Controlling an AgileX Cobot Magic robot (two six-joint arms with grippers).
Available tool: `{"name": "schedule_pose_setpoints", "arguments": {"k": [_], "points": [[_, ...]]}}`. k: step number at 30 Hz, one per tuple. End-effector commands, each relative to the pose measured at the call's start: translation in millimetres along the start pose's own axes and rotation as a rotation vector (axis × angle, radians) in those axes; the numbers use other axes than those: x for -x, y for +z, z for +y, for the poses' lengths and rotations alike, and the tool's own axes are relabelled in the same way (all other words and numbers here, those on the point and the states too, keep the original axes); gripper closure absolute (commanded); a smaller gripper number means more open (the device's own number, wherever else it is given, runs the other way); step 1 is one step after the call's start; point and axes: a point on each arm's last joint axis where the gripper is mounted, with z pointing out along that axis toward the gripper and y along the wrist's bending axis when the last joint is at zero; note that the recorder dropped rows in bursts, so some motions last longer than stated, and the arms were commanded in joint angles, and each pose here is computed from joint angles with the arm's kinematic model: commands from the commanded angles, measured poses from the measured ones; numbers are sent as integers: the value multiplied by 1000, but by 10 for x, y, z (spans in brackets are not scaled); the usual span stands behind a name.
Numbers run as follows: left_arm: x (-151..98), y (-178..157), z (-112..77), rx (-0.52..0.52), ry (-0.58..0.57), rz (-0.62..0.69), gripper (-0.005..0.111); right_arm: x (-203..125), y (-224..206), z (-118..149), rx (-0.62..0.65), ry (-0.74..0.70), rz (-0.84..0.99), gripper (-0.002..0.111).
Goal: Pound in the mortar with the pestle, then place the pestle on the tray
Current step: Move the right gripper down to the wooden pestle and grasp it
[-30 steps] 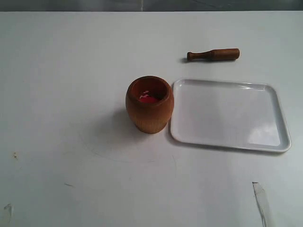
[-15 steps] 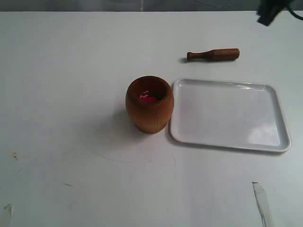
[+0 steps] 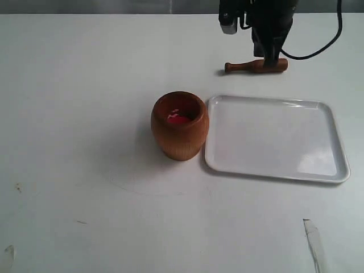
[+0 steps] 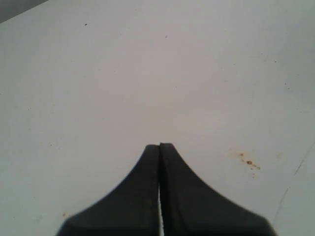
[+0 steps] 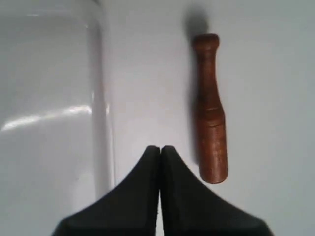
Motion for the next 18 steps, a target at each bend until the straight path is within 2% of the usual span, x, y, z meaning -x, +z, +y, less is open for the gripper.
{"name": "schedule_pose_setpoints", "arguments": {"k": [1,5,8,18], "points": [[4,0,-6,-8,-12,-7,107,129,44,-50,-44,-19,-124,98],[4,0,-6,-8,-12,-7,107,189,225,-96,-74,-19,-155,71],[4,0,-6,-8,-12,-7,107,190,358,-115,-72,10,-153,58],[4,0,-6,-8,-12,-7,107,-128,706,-268,-68,90,-110,57]]}}
